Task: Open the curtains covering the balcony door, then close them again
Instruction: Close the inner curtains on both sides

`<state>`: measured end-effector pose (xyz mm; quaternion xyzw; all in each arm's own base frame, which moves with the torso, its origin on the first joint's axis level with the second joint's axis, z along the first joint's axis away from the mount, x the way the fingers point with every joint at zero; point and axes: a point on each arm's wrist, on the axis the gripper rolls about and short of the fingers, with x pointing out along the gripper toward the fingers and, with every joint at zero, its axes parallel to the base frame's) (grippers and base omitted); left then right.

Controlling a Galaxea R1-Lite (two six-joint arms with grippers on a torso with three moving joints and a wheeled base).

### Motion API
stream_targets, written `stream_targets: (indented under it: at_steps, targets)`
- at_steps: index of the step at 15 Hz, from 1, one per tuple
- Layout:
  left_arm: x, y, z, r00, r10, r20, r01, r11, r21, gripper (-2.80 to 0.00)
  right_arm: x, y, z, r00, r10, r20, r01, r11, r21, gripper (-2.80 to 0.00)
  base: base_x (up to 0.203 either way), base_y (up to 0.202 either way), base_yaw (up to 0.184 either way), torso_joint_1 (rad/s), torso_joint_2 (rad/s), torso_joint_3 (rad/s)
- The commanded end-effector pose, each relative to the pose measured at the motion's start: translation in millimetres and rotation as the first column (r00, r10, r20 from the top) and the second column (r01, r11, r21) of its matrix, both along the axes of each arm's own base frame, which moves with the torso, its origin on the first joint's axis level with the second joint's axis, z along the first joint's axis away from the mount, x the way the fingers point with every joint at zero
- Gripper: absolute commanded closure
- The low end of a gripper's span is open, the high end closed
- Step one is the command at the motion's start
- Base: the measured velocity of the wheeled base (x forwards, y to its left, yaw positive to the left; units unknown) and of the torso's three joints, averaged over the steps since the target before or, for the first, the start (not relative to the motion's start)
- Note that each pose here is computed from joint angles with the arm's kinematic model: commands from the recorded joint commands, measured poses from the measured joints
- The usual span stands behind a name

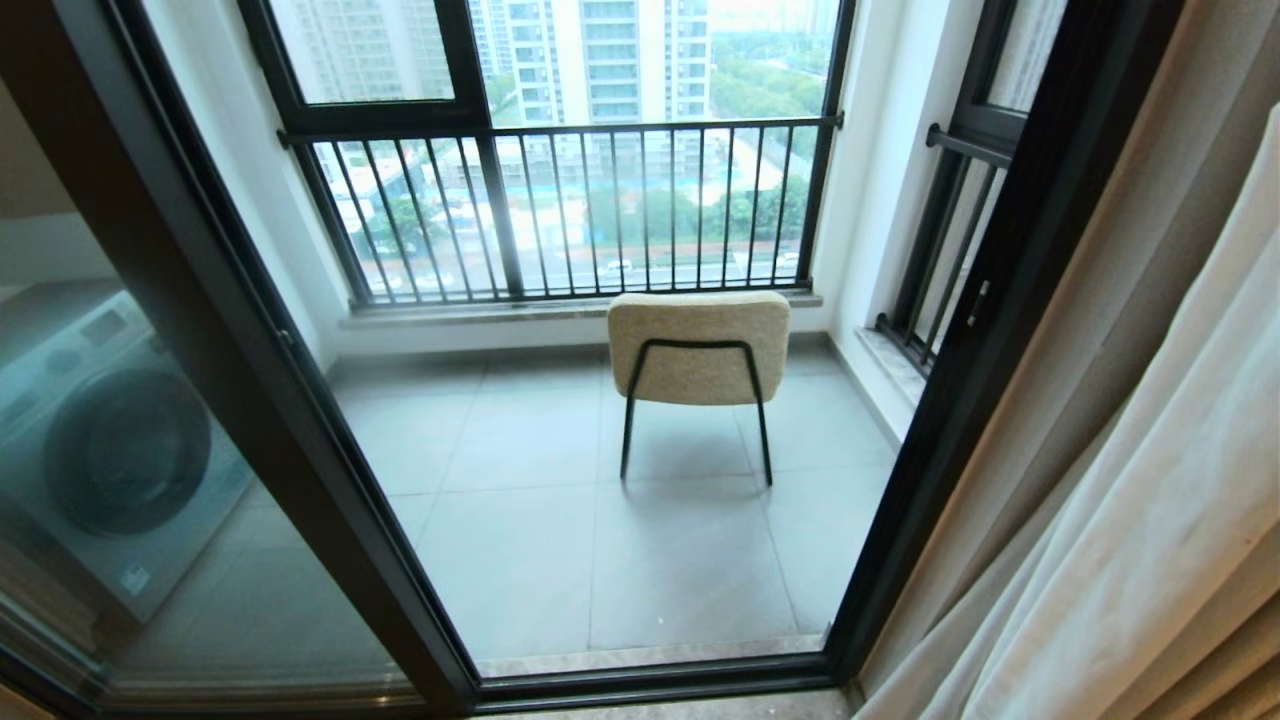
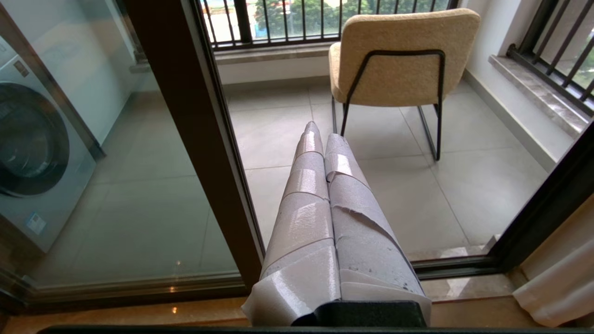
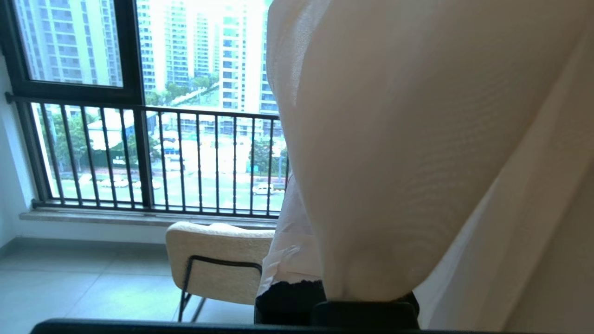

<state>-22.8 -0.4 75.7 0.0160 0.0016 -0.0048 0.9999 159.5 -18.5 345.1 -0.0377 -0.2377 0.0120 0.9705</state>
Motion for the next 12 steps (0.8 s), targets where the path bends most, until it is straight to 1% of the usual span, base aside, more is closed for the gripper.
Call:
stream_targets:
  at_steps: [1, 4, 9, 12]
  targets:
    - [0, 0, 0, 1.0, 0.0, 0.0, 0.0, 1.0, -0.005, 0.0, 11, 2, -2, 1.0, 0.02, 0.008, -0.02, 1.0, -0.001, 0.0, 0.0, 0.192, 0.002, 0.002, 0.0, -0.004]
    - [0, 0, 0, 1.0, 0.0, 0.0, 0.0, 1.0, -0.005, 0.0, 23, 3, -1, 0.998, 0.034, 0.044, -0.034, 0.999, -0.004, 0.0, 0.0, 0.191, 0.001, 0.001, 0.0, 0.001]
    - [0, 0, 0, 1.0, 0.0, 0.0, 0.0, 1.0, -0.005, 0.0, 35, 8, -3, 0.996, 0.065, 0.065, -0.064, 0.998, -0.01, 0.0, 0.0, 0.191, 0.0, 0.002, 0.0, 0.002]
    - [0, 0, 0, 1.0, 0.0, 0.0, 0.0, 1.0, -0.005, 0.0, 42, 9, -3, 0.994, 0.073, 0.08, -0.072, 0.997, -0.012, 0.0, 0.0, 0.159, 0.004, 0.005, 0.0, 0.001]
